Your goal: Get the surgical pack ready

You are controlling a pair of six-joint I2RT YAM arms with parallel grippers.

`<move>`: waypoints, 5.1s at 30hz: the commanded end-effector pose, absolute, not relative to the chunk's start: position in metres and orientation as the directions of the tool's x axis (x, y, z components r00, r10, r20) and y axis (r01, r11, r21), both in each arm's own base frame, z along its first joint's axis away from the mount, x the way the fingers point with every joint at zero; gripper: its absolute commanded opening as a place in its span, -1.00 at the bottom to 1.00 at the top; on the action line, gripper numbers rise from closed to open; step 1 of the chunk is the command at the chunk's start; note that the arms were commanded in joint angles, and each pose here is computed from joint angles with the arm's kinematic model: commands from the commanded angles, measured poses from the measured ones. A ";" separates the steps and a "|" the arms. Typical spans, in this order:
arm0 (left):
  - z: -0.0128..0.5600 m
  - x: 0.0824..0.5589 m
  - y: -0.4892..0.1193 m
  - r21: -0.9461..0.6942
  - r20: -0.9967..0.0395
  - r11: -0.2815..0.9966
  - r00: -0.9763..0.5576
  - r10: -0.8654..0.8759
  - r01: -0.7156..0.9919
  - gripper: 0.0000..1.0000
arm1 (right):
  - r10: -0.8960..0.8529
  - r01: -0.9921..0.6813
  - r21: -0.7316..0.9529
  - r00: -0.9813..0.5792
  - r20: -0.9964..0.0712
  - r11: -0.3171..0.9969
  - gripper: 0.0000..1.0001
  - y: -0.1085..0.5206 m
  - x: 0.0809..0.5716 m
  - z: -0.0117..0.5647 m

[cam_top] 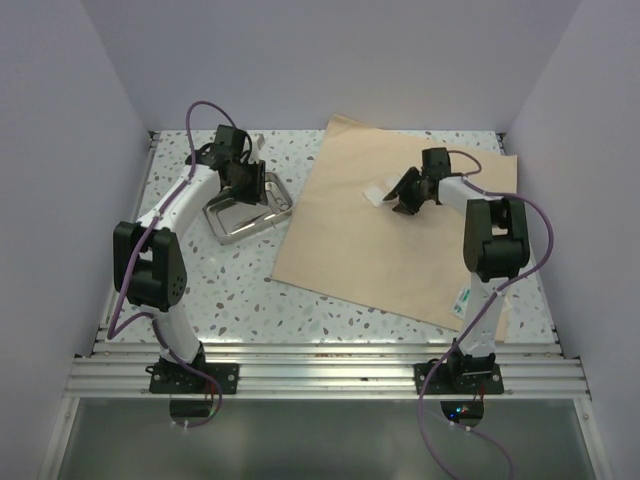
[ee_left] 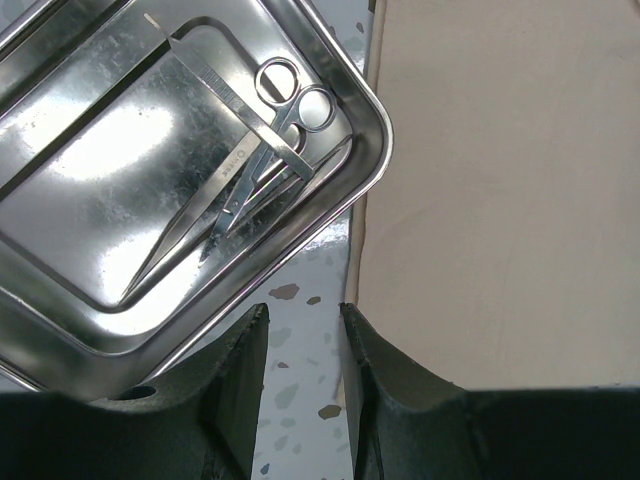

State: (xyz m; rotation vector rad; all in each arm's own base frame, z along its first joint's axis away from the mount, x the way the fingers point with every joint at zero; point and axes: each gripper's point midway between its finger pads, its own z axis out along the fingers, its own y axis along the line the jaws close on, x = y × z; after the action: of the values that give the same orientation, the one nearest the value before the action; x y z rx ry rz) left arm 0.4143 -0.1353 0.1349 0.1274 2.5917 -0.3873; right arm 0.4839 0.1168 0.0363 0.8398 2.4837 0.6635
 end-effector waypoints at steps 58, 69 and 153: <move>0.229 0.397 -0.304 -0.984 -0.038 0.168 -0.844 -0.535 -0.062 0.23 | 0.583 0.149 0.911 -0.804 -0.114 0.383 -1.00 0.251 0.425 0.217; 0.206 0.380 -0.304 -0.964 0.072 0.172 -0.821 -0.566 -0.203 0.25 | 0.574 0.132 0.920 -0.811 -0.113 0.368 -1.00 0.265 0.408 0.226; 0.158 0.446 -0.073 -0.385 -0.565 0.923 -0.784 -0.257 -0.025 0.21 | 0.619 0.387 0.552 -0.715 -0.325 0.738 0.11 0.051 0.527 0.074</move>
State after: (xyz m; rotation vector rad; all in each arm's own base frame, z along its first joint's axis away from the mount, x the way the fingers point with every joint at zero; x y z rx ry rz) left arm 0.4558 -0.0630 0.1356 -0.2159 2.4923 -0.3948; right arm 0.5030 0.0611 0.0649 0.8100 2.5080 0.6517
